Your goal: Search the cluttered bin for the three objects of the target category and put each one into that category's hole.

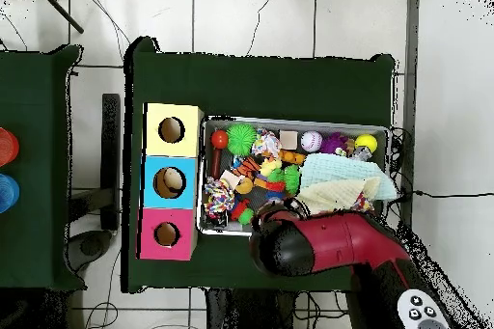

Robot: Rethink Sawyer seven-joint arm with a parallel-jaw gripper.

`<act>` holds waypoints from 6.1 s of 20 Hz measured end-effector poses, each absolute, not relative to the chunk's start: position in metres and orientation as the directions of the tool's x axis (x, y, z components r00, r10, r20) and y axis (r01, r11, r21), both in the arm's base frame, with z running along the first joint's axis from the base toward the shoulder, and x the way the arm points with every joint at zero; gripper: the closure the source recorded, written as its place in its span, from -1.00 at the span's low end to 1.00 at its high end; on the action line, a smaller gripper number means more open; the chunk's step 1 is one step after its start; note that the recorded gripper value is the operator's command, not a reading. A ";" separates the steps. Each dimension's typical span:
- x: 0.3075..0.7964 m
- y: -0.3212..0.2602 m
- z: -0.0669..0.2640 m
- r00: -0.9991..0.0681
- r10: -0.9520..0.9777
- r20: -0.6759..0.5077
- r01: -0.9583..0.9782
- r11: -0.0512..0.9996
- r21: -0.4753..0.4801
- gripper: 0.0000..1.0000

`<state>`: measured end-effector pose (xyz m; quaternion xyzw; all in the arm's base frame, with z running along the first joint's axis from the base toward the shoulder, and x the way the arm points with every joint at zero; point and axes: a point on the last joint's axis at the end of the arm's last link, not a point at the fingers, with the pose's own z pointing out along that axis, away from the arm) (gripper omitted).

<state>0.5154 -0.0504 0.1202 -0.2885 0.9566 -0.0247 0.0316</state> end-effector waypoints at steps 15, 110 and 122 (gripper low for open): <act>0.518 -0.084 0.155 -0.910 -0.408 -0.076 -0.403 0.912 -0.078 1.00; 0.582 0.087 0.177 -0.882 -0.424 -0.205 -0.408 0.905 -0.118 1.00; 0.589 0.087 0.180 -0.889 -0.402 -0.218 -0.387 0.915 -0.111 1.00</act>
